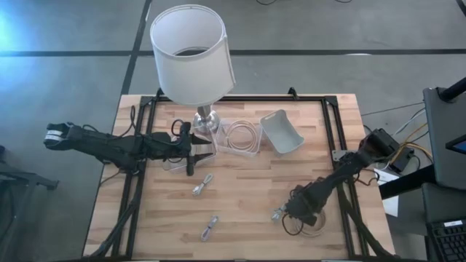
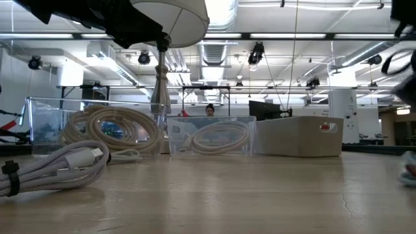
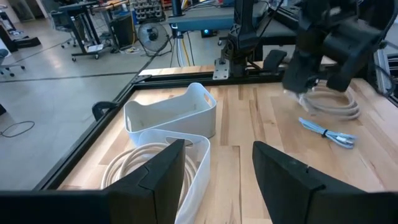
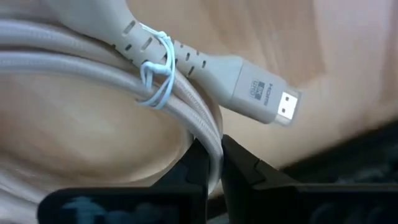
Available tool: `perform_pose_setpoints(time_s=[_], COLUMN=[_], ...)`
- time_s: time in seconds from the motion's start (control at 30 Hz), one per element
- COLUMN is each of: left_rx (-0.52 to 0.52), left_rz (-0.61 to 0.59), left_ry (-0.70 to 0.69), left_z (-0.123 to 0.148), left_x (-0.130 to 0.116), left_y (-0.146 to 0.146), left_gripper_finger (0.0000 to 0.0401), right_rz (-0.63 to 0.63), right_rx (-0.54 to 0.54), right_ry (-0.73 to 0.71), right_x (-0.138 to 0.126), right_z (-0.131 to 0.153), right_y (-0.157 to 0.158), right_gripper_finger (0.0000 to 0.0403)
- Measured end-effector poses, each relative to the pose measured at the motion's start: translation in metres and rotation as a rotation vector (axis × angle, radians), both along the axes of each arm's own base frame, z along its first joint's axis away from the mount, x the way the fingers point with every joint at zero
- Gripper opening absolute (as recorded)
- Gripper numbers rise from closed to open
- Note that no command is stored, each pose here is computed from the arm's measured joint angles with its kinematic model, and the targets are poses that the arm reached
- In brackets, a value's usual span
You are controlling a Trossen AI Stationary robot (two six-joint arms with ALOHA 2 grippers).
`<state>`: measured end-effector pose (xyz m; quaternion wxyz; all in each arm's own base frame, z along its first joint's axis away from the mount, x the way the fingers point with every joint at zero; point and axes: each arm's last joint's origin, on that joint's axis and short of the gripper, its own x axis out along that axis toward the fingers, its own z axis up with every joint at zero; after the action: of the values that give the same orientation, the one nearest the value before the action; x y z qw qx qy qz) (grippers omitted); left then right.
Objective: Pick & Place USB Port
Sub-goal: Put the brown HDMI cable into the white bin
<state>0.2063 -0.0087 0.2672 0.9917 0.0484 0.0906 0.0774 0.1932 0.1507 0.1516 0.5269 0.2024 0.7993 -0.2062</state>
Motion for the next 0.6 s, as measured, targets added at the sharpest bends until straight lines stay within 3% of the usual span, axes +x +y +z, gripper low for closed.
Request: perform_pose_setpoints(time_s=[0.13,0.23,0.37,0.47,0.6], left_rx=[-0.008,-0.019,-0.020,-0.030,-0.045], left_rz=[0.001,0.003,0.004,0.005,0.008], left_ry=[-0.001,-0.003,-0.003,-0.005,-0.007], left_z=[0.000,0.000,0.000,0.000,0.000], left_x=[0.000,0.000,0.000,0.000,0.000], left_y=[0.000,0.000,0.000,0.000,0.000], left_gripper_finger=[0.0193,0.0193,0.0193,0.0193,0.0193], right_rz=[0.008,0.042,0.221,0.353,0.417], right_rx=[-0.049,-0.152,-0.378,-0.662,-0.835], right_ry=[-0.062,-0.183,-0.459,-0.678,-0.770], right_x=[0.007,0.016,0.030,0.043,0.065], right_z=[0.032,0.054,0.081,0.097,0.108], right_y=[0.004,0.004,0.001,-0.003,-0.013], right_gripper_finger=[0.0019,0.0019,0.0018,0.0018,0.0018])
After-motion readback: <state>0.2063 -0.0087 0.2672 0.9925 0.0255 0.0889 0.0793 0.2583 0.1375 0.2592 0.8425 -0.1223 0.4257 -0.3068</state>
